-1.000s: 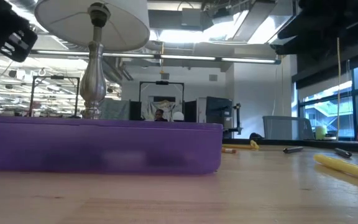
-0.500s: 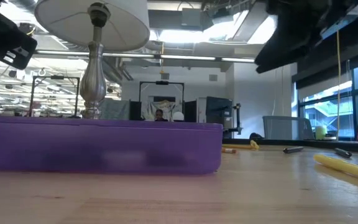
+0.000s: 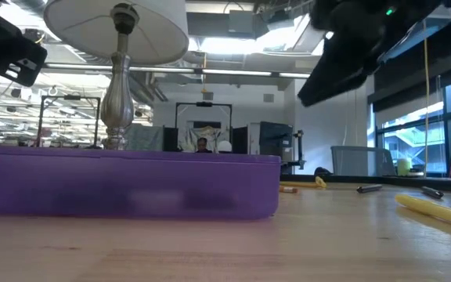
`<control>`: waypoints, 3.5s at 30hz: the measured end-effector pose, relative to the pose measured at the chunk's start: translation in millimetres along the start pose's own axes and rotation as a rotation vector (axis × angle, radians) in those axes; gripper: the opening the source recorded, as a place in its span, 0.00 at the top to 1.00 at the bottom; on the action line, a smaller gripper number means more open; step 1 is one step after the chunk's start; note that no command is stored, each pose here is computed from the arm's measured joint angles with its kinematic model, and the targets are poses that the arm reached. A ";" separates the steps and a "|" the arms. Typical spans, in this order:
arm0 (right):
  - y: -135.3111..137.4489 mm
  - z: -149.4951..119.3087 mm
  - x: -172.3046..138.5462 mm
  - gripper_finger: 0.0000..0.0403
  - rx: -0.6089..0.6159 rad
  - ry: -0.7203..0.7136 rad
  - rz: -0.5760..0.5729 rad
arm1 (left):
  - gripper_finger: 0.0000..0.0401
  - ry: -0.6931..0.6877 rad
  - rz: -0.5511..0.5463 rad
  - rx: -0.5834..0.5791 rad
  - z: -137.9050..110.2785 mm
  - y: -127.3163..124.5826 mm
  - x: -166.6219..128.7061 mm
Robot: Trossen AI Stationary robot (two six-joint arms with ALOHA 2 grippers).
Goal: Pick & place school supplies into a supply box
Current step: Put the orange pencil into the purple supply box
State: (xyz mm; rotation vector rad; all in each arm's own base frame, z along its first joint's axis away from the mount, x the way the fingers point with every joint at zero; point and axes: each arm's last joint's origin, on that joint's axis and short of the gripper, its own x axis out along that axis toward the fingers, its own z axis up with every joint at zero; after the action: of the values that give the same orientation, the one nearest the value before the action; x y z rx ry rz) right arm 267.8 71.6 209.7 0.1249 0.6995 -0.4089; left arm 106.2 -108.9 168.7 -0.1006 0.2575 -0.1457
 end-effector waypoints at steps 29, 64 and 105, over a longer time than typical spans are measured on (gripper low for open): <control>-38.8 -23.0 86.5 0.47 0.118 0.330 -0.046 | 0.76 0.000 0.004 0.001 0.1 0.1 0.0; -35.5 -33.1 108.9 0.52 0.203 0.344 -0.039 | 0.77 0.002 0.006 0.004 -0.1 0.2 0.1; -36.3 -38.9 107.3 0.91 0.110 0.416 -0.009 | 0.76 0.002 0.006 0.004 -0.1 0.2 0.1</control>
State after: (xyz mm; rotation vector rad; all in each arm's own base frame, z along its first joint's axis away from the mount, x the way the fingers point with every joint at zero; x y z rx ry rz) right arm 303.7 13.4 111.4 0.3163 1.0870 -0.4349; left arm 106.3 -108.7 168.5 -0.0956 0.2595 -0.1402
